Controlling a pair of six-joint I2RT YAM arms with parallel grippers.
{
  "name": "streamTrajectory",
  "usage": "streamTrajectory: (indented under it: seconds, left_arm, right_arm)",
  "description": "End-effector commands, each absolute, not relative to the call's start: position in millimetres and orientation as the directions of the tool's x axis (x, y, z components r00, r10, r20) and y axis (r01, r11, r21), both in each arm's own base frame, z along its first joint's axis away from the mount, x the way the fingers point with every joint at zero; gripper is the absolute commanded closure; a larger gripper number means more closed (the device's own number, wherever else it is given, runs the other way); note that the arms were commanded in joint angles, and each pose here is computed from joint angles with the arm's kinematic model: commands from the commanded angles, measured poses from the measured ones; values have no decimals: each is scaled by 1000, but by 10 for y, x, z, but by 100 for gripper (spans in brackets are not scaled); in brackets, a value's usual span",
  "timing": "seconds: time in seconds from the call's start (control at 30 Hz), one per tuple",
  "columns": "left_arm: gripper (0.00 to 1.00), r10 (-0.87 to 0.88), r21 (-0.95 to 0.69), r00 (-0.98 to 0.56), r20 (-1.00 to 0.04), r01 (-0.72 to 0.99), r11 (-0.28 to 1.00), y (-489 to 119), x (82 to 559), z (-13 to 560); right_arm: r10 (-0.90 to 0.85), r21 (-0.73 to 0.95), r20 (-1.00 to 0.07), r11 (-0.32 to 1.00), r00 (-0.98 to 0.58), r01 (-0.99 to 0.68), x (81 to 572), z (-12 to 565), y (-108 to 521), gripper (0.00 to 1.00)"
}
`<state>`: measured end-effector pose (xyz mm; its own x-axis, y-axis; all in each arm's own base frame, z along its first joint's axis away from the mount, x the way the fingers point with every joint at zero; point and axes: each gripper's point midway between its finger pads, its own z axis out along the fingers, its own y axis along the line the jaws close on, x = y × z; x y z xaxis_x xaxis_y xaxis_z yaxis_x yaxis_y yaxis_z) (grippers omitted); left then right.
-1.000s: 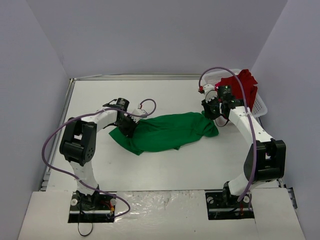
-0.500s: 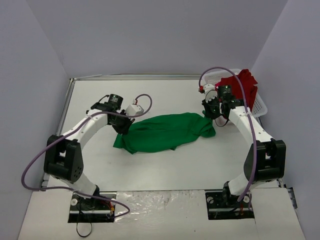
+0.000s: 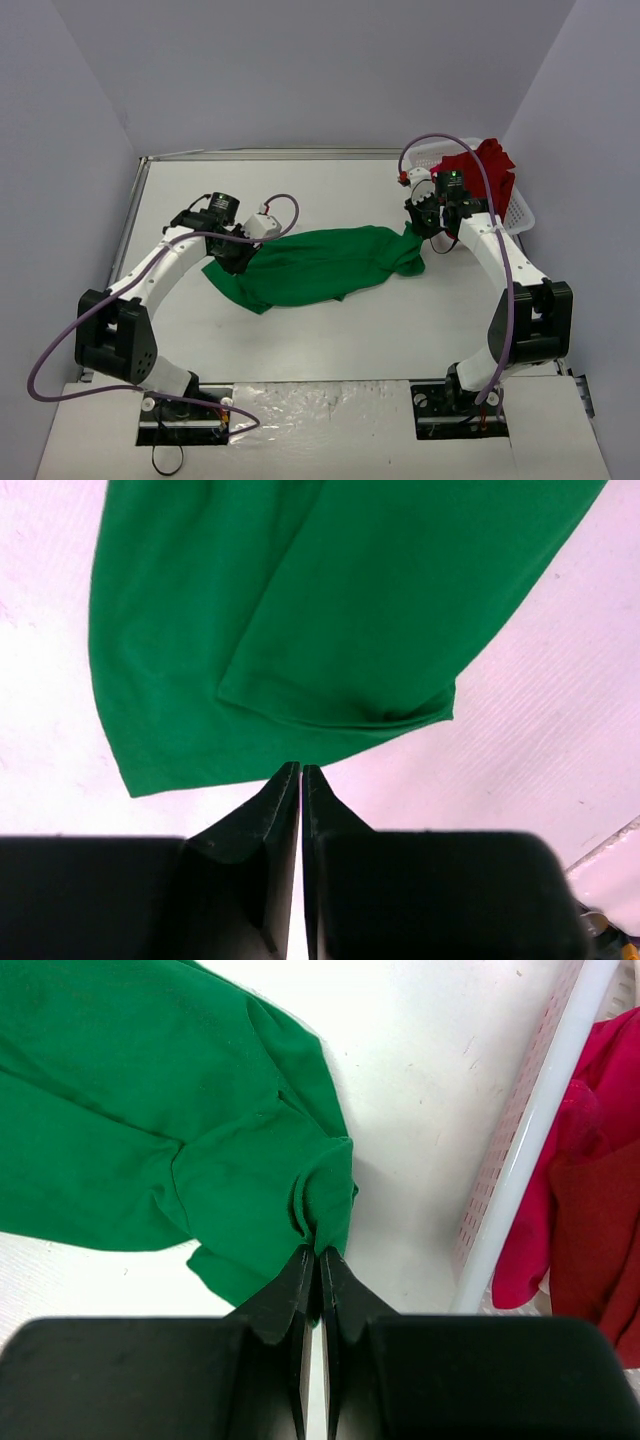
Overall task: Fold and stack the t-shirts
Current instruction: Flatten out the tshirt
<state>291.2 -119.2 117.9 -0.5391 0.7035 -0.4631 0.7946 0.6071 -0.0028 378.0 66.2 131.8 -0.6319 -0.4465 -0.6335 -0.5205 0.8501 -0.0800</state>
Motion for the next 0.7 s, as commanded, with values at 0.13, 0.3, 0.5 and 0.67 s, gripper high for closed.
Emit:
streamTrajectory:
  seconds: [0.13,0.3,0.5,0.67]
  left_arm:
    - [98,700,41,-539,-468,778,627,-1067,2799,1209]
    - [55,701,68,-543,-463,766,639,-1045,2916,1017]
    - [46,654,-34,-599,-463,749,662,-1205,3120,762]
    - [52,653,-57,-611,-447,748,661,-1236,3253,595]
  right_arm:
    - [-440,-110,-669,856,-599,-506,3826,1521,607,100]
    - [-435,-105,-671,857,-600,-504,3827,1526,601,100]
    - [-439,-89,-649,855,-621,-511,3810,1396,600,100]
    - [-446,-83,-629,853,-636,-516,3798,1287,587,100]
